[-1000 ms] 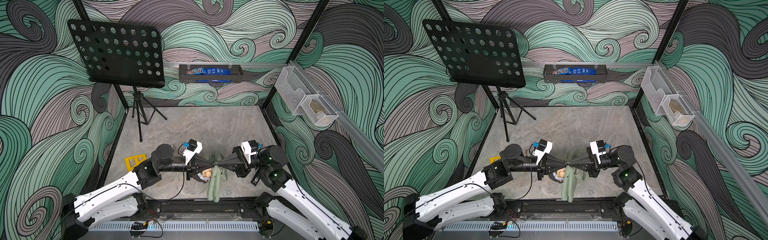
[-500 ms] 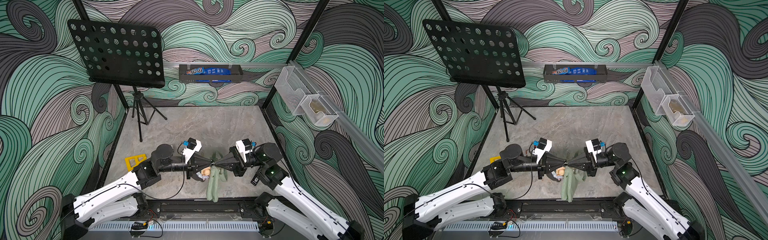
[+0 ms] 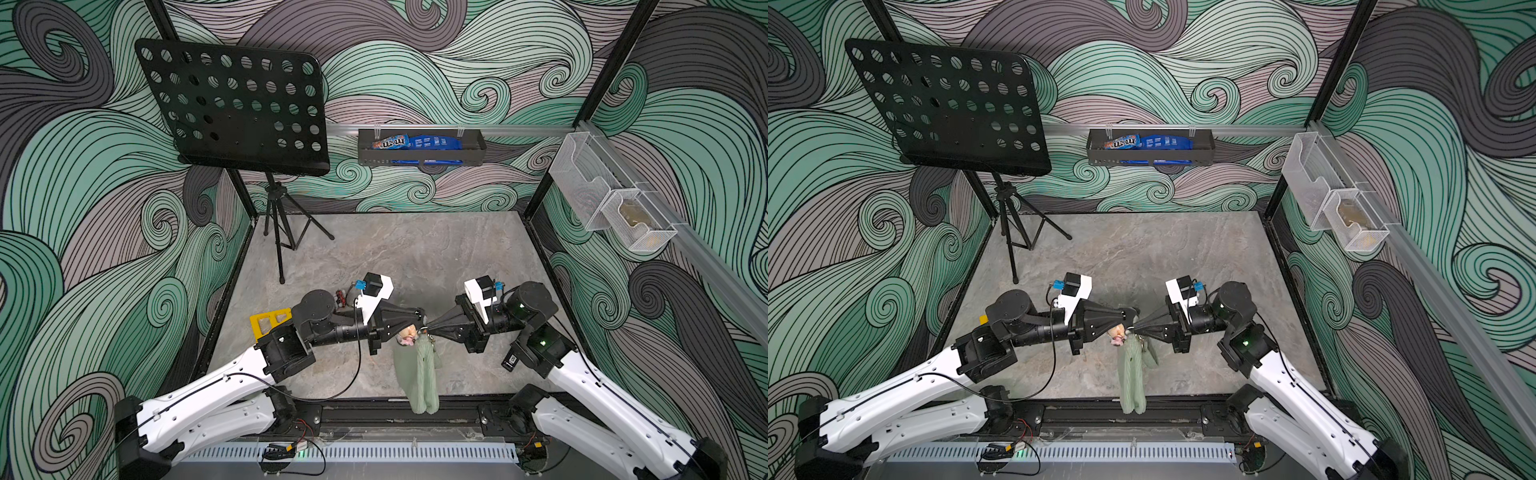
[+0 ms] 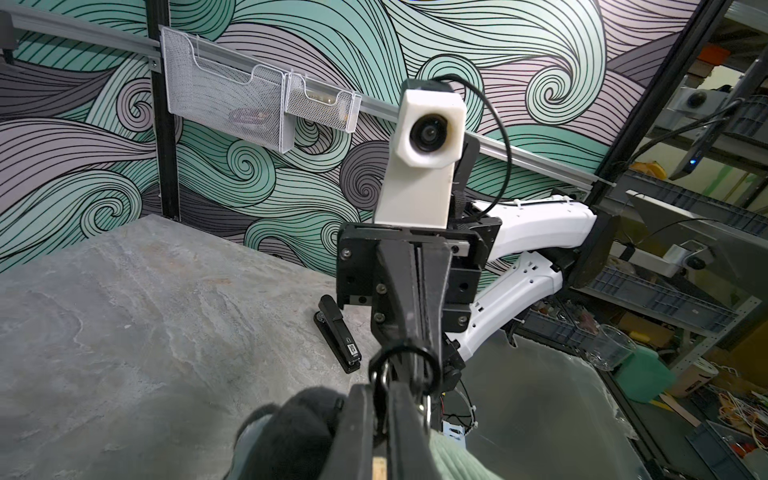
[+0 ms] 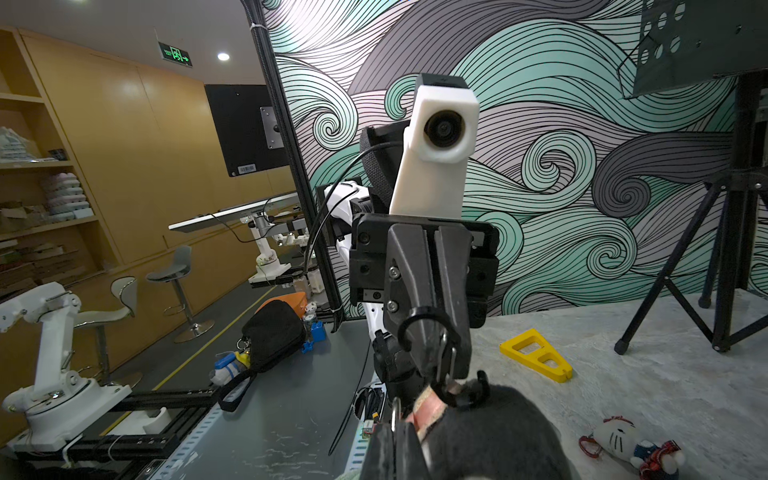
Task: Remove the decoration from the bag
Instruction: Remove the decoration item from the bag, then move the decoration item to the center of the board.
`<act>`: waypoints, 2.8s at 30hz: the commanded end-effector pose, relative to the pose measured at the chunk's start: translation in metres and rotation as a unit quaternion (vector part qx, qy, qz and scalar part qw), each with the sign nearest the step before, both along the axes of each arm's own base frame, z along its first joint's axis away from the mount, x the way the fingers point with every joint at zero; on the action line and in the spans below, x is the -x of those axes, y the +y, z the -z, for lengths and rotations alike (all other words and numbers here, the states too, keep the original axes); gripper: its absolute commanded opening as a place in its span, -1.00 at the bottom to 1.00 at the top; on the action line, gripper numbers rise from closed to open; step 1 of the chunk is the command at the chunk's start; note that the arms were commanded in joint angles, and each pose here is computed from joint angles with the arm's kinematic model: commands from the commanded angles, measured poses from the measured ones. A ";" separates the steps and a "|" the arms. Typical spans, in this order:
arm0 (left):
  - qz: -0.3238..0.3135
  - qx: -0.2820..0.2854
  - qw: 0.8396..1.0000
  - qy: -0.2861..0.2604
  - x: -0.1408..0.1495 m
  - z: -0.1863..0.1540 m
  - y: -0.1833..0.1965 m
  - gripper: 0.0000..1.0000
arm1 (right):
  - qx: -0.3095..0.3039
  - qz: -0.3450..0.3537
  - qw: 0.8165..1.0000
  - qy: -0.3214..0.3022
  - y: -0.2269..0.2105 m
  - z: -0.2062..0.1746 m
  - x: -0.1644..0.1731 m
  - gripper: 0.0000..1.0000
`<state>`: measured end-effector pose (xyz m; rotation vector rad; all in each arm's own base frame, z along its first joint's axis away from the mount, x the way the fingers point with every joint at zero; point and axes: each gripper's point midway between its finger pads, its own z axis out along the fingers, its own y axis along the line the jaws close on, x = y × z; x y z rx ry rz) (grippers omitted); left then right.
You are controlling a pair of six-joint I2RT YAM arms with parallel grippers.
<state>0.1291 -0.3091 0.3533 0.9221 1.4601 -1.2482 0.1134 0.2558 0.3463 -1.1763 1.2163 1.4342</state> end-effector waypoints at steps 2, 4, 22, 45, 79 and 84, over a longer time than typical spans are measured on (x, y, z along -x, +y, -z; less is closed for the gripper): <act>-0.031 0.010 0.999 -0.023 -0.005 -0.009 0.010 -0.80 | -0.017 0.074 0.997 -0.030 -0.008 -0.017 -0.016 -1.00; -0.039 0.009 0.999 -0.022 -0.007 -0.007 0.012 -0.65 | -0.021 0.087 0.995 -0.034 -0.012 -0.019 -0.018 -1.00; -0.064 -0.001 0.998 -0.020 -0.015 0.002 0.015 -0.40 | -0.017 0.083 0.996 -0.032 -0.014 -0.018 -0.019 -1.00; -0.114 -0.051 0.992 0.001 -0.030 0.044 0.024 -0.38 | -0.017 0.113 0.993 -0.020 -0.019 -0.014 -0.035 -1.00; -0.136 -0.317 0.879 0.329 0.012 0.278 0.066 -0.14 | -0.012 0.342 0.940 0.015 -0.073 -0.024 -0.103 -1.00; -0.178 -0.338 0.879 0.285 -0.015 0.273 0.063 0.03 | -0.016 0.349 0.937 0.020 -0.074 -0.024 -0.107 -1.00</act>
